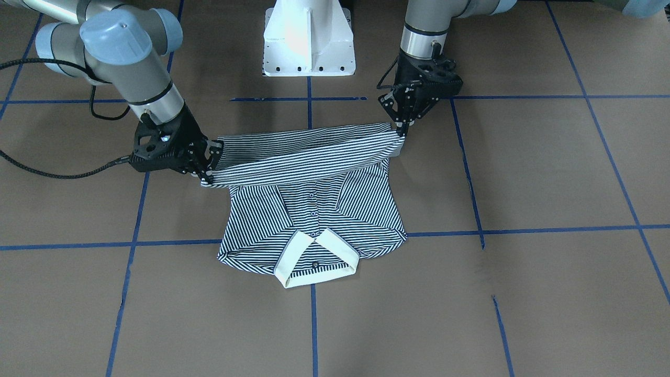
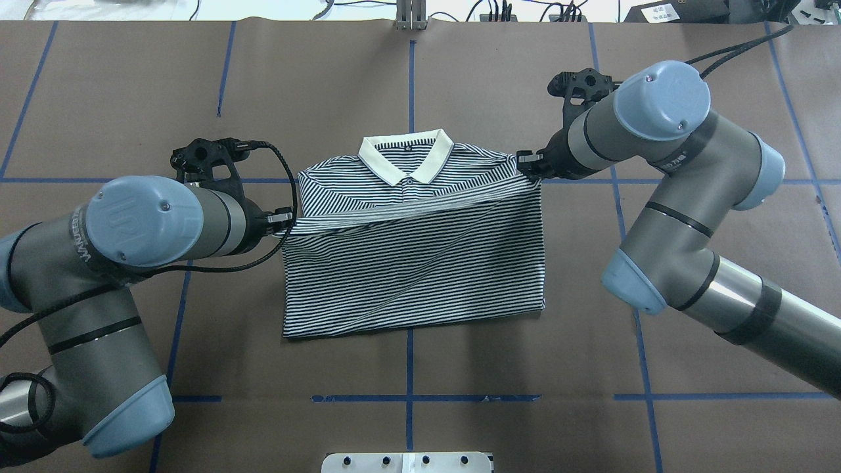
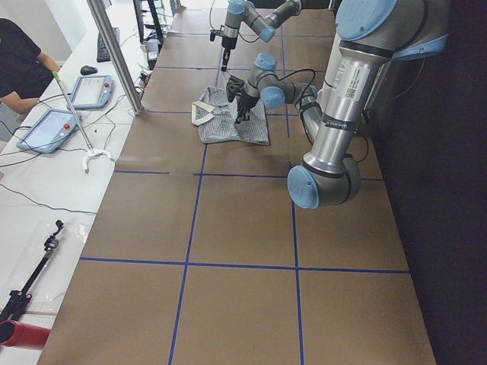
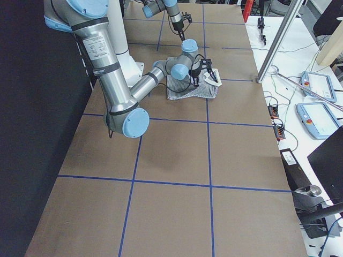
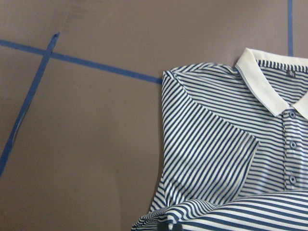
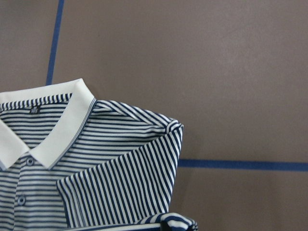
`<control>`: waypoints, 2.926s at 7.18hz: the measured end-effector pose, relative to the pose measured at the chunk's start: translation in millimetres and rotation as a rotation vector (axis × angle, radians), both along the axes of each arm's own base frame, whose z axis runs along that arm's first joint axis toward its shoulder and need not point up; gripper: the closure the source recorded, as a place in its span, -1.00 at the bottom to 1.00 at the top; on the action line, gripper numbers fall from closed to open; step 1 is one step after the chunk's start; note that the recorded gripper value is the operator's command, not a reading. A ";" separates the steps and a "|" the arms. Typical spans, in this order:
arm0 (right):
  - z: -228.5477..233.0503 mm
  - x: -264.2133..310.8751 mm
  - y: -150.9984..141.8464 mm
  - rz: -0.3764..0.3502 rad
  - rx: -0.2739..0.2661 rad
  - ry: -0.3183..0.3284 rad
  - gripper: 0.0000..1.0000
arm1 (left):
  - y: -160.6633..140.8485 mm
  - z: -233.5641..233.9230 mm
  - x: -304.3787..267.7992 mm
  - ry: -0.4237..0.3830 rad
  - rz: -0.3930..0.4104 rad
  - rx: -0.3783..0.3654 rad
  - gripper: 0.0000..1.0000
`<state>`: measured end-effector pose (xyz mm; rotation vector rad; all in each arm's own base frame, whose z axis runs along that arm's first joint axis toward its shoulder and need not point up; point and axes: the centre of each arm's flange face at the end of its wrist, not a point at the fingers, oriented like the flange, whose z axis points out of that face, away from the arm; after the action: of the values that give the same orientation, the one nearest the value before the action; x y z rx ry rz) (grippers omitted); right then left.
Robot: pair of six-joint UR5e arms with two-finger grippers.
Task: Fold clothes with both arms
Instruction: 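Lift the hem with both grippers and fold it toward the collar, then lower the folded hem near the collar and open both grippers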
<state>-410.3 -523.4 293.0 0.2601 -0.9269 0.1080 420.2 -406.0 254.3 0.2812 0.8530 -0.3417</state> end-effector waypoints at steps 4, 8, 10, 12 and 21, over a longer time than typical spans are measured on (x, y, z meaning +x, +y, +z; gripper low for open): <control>8.9 -21.7 -79.1 0.056 -0.018 0.015 1.00 | -46.3 32.8 26.3 -0.001 -0.020 0.018 1.00; 14.9 -24.8 -88.4 0.064 -0.007 0.006 1.00 | -106.5 59.2 30.4 -0.020 -0.096 -0.002 1.00; 13.5 -26.0 -87.8 0.062 -0.003 0.002 1.00 | -124.2 66.2 37.5 -0.016 -0.117 -0.009 1.00; 13.4 -27.4 -87.0 0.061 -0.002 0.002 1.00 | -131.4 68.2 40.9 -0.017 -0.126 -0.015 1.00; 12.0 -30.5 -84.5 0.055 0.001 -0.001 -1.00 | -142.2 63.9 38.7 -0.013 -0.137 -0.014 -1.00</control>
<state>-440.8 -607.9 305.0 0.2862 -0.9211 0.1583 458.8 -548.2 318.2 0.3300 0.8199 -0.4730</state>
